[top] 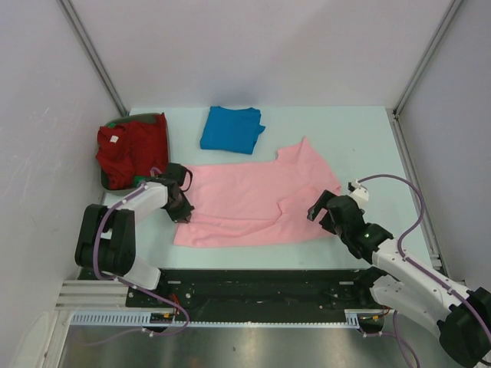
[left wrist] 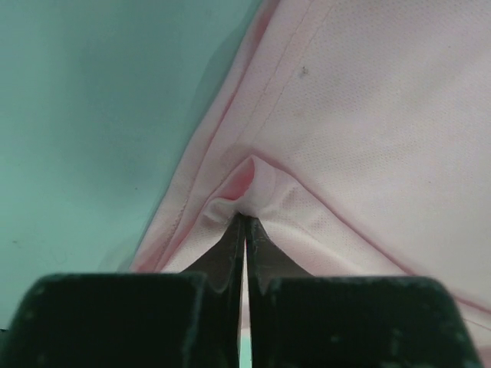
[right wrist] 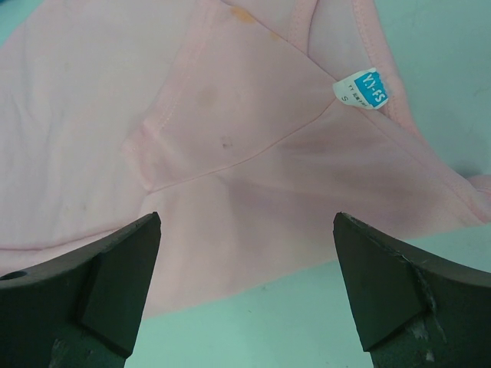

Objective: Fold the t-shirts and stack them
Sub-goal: Fold the tshirt

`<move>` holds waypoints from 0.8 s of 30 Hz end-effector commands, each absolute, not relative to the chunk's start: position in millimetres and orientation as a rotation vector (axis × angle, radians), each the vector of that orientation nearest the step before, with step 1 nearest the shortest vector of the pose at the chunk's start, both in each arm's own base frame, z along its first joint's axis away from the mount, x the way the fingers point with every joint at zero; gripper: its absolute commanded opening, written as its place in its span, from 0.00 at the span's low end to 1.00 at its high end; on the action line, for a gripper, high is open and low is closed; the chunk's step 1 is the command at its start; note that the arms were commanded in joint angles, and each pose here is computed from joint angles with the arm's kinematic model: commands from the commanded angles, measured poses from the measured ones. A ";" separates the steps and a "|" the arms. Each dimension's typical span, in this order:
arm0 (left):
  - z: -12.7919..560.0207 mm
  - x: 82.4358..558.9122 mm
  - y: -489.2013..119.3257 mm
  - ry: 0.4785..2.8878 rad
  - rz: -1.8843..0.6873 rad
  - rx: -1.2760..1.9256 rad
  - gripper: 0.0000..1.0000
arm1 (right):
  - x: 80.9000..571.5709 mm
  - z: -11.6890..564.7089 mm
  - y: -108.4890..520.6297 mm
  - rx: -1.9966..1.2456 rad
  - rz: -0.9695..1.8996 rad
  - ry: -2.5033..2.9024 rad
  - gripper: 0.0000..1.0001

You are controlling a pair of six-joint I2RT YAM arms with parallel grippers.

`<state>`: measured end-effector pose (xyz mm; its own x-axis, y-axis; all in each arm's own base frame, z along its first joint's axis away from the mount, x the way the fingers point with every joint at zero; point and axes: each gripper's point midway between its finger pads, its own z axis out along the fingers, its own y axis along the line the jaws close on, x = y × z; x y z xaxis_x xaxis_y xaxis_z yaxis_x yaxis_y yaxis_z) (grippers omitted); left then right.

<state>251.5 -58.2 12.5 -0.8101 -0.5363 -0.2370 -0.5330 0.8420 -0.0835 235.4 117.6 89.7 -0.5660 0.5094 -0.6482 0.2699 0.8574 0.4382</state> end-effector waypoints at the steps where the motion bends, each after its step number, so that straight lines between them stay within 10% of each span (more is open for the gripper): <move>1: 15.7 257.6 -59.2 2.734 -0.008 -0.811 0.00 | 239.3 99.4 119.9 0.568 0.419 2.157 1.00; 24: 37.3 228.6 -54.1 2.655 -0.041 -0.865 0.04 | 233.5 97.7 120.3 0.555 0.431 2.182 1.00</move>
